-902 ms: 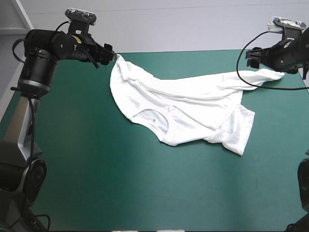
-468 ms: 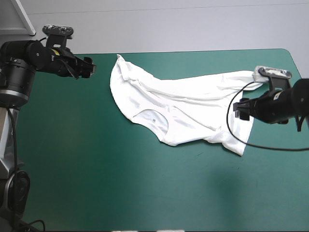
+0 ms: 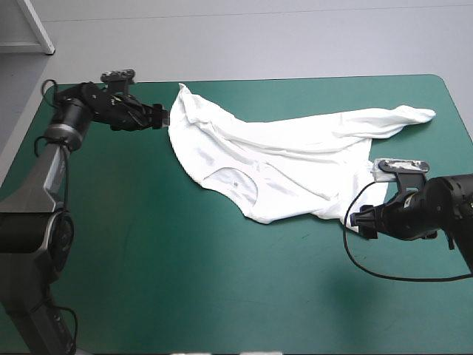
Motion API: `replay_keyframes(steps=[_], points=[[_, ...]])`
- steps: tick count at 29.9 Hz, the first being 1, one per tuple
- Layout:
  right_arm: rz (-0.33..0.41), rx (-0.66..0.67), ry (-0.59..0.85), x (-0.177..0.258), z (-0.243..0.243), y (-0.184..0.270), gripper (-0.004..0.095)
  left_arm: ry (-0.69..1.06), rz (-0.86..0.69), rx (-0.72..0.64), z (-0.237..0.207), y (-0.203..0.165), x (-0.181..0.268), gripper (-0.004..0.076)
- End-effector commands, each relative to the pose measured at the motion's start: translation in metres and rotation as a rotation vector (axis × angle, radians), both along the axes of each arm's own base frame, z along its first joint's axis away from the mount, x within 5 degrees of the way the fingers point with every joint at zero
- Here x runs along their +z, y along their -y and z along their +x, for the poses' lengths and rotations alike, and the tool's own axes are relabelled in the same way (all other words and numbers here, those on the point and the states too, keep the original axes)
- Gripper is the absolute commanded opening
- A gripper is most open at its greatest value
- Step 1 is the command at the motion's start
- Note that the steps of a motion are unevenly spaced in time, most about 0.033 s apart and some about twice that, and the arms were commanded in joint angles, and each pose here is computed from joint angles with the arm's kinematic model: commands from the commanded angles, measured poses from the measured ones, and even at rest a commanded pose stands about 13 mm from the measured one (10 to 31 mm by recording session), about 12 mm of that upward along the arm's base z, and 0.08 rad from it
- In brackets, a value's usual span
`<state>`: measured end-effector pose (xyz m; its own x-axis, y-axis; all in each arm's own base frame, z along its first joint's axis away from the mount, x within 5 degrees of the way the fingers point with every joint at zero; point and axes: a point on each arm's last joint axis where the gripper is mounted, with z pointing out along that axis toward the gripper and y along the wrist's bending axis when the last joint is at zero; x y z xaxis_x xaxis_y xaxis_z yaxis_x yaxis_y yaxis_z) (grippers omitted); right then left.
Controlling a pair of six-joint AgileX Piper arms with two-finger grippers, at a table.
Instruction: Fold the cloth
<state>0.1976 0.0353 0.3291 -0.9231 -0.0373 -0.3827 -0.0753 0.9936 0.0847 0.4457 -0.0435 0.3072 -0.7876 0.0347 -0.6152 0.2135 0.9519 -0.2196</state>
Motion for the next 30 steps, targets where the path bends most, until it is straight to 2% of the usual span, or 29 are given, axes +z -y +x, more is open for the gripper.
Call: replay_keyframes(steps=[1,6,13,17,20,29,30], points=[[-0.019,0.015,0.039,-0.007,-0.002,0.002,0.0725,0.129,-0.005,0.005,0.011,0.017,0.017,0.0591],[-0.023,0.032,-0.016,-0.026,-0.007,0.002,0.0724,0.139,-0.007,-0.001,0.036,0.028,-0.006,0.0508],[-0.032,0.055,-0.013,-0.031,-0.007,0.002,0.0724,0.105,0.017,-0.003,0.056,0.038,-0.039,0.0505],[-0.033,0.062,0.014,-0.030,-0.004,0.001,0.0724,0.101,0.017,-0.013,0.058,0.043,-0.043,0.0489],[-0.029,0.070,0.051,-0.028,-0.001,0.001,0.0724,0.085,0.020,-0.029,0.057,0.049,-0.047,0.0388],[-0.039,0.076,0.097,-0.046,0.029,-0.003,0.0724,-0.014,0.037,-0.095,0.056,0.070,-0.078,0.0011],[-0.039,0.077,0.102,-0.050,0.035,-0.004,0.0724,-0.014,0.037,-0.096,0.055,0.071,-0.078,-0.0011]])
